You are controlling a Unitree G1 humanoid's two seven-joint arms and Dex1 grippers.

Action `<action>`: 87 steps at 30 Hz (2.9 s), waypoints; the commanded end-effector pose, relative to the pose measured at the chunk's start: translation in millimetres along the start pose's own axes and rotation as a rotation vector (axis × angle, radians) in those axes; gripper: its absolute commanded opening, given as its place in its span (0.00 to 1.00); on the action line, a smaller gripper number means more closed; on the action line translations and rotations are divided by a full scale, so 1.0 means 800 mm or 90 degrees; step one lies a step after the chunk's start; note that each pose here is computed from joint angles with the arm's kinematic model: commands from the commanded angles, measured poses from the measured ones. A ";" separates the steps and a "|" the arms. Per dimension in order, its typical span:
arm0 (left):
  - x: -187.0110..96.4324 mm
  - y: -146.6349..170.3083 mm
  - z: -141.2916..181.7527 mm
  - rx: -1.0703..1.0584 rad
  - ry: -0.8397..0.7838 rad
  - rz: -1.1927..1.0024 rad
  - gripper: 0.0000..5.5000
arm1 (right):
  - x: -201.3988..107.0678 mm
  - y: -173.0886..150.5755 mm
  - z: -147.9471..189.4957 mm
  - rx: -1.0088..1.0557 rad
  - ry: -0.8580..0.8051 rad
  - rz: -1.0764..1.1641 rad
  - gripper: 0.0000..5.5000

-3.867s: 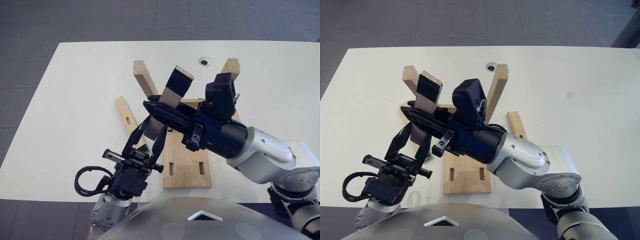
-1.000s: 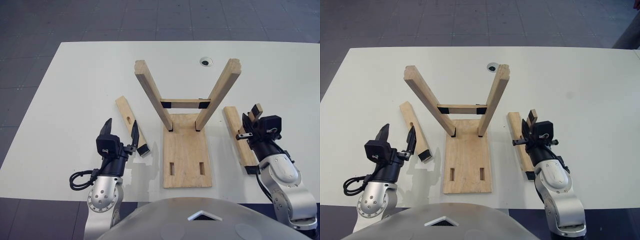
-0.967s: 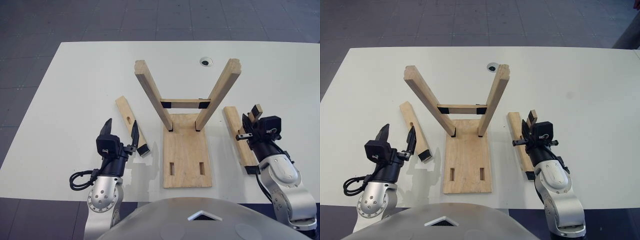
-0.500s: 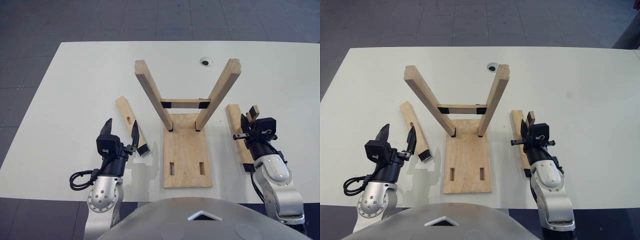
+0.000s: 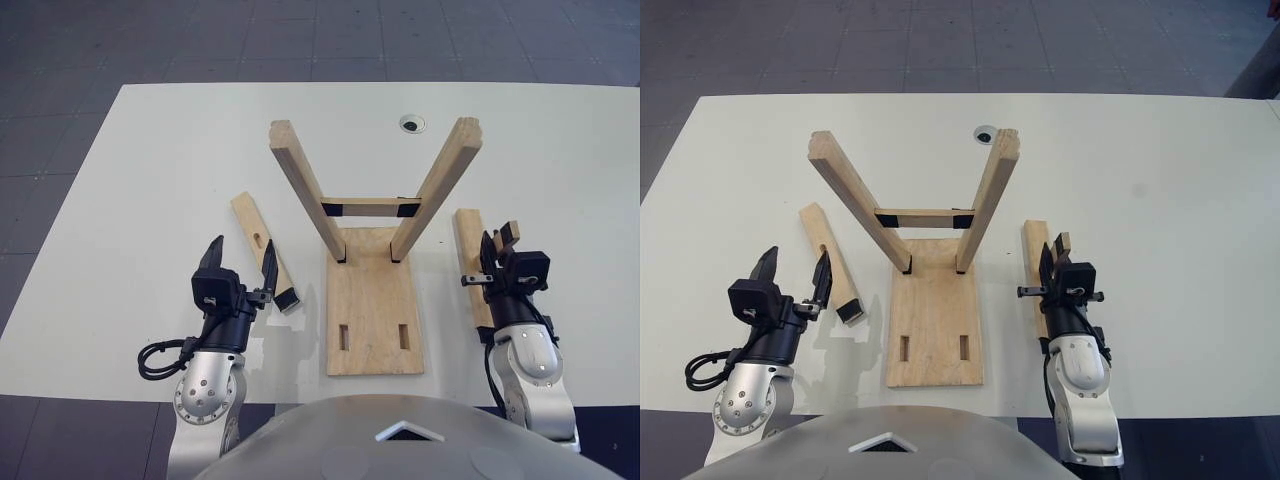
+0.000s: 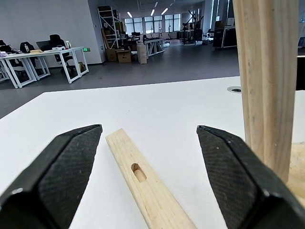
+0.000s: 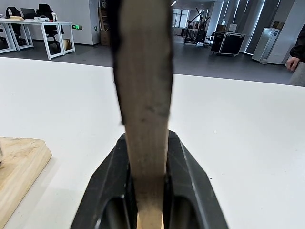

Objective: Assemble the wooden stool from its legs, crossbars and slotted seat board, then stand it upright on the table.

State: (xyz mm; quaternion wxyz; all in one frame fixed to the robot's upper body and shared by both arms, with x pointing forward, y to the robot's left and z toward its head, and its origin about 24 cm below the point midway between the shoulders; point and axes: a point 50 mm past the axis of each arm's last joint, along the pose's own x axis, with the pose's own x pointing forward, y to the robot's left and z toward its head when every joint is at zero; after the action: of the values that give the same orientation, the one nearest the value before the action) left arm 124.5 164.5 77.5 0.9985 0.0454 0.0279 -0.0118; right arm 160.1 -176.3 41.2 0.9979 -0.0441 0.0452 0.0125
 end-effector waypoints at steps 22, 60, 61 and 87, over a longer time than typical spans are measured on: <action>-0.002 0.000 0.001 0.004 0.006 -0.004 0.67 | 0.034 -0.007 0.020 -0.014 0.027 -0.028 0.07; -0.001 -0.002 0.000 0.003 0.007 -0.003 0.67 | 0.036 0.009 -0.058 -0.015 0.108 -0.035 0.07; -0.001 -0.002 0.000 0.003 0.007 -0.003 0.67 | 0.037 0.009 -0.053 -0.015 0.099 -0.035 0.07; -0.003 -0.001 -0.001 0.002 0.009 0.002 0.67 | 0.018 0.005 0.099 -0.003 -0.101 -0.019 0.74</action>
State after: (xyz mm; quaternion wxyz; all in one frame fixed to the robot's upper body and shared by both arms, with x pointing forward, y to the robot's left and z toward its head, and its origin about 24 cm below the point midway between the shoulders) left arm 121.7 164.6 76.7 0.9984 0.0447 0.0340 -0.0102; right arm 183.3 -166.5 102.5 0.9984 -0.0535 -0.0202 -0.0020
